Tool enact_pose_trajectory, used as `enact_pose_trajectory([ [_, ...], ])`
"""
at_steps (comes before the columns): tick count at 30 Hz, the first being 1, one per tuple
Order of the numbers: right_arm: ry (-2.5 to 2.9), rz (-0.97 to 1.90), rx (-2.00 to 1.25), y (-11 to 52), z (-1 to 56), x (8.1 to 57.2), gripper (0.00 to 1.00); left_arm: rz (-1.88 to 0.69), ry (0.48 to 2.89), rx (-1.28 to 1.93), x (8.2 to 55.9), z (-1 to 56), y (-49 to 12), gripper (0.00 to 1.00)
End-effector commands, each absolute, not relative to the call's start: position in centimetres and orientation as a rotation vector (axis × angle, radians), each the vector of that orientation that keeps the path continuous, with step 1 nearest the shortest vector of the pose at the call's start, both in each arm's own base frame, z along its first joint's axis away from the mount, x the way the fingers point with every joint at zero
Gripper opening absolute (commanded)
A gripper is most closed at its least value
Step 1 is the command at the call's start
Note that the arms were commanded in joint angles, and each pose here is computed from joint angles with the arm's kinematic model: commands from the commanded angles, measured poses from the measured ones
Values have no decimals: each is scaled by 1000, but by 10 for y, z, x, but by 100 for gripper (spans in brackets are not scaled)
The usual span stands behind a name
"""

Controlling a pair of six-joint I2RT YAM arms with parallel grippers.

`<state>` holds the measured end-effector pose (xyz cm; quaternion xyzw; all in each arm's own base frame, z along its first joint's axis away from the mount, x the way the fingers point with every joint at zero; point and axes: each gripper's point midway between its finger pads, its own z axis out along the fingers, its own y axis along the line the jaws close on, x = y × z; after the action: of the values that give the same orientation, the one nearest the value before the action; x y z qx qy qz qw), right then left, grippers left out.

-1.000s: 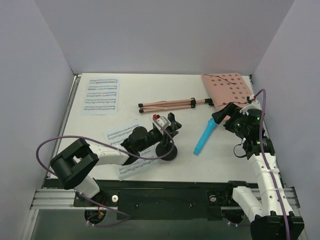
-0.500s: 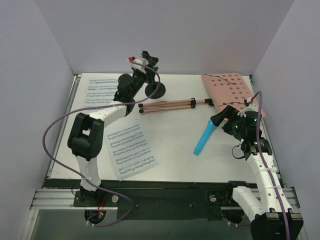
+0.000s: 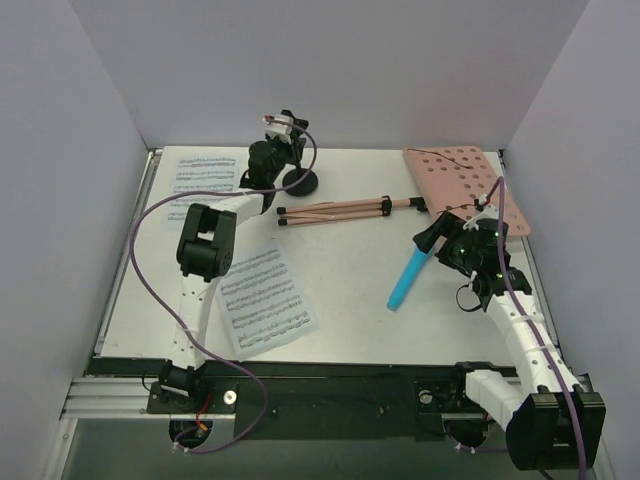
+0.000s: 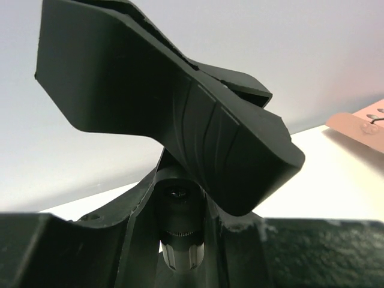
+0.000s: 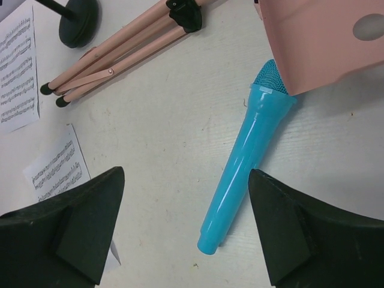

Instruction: Set up the instrument practice props

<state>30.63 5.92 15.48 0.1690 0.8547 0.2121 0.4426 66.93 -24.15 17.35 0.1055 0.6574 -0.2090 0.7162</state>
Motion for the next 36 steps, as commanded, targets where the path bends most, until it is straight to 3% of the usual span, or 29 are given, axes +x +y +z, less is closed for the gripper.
enact_pose_trajectory([
  [1,2058,555,466,63,160,326,79,-452,1323,292,661,227,-255,25],
  [6,2024,591,724,61,165,352,77,-441,1363,296,638,221,-258,85],
  [16,1952,622,998,77,180,395,78,-464,1486,254,583,195,-240,88],
  [24,1997,621,1002,85,180,398,78,-536,1603,429,554,142,-276,87],
  [29,2017,599,969,83,174,389,76,-565,1685,541,545,124,-293,74],
  [36,2071,532,969,76,159,375,75,-637,1846,566,532,100,-308,64],
])
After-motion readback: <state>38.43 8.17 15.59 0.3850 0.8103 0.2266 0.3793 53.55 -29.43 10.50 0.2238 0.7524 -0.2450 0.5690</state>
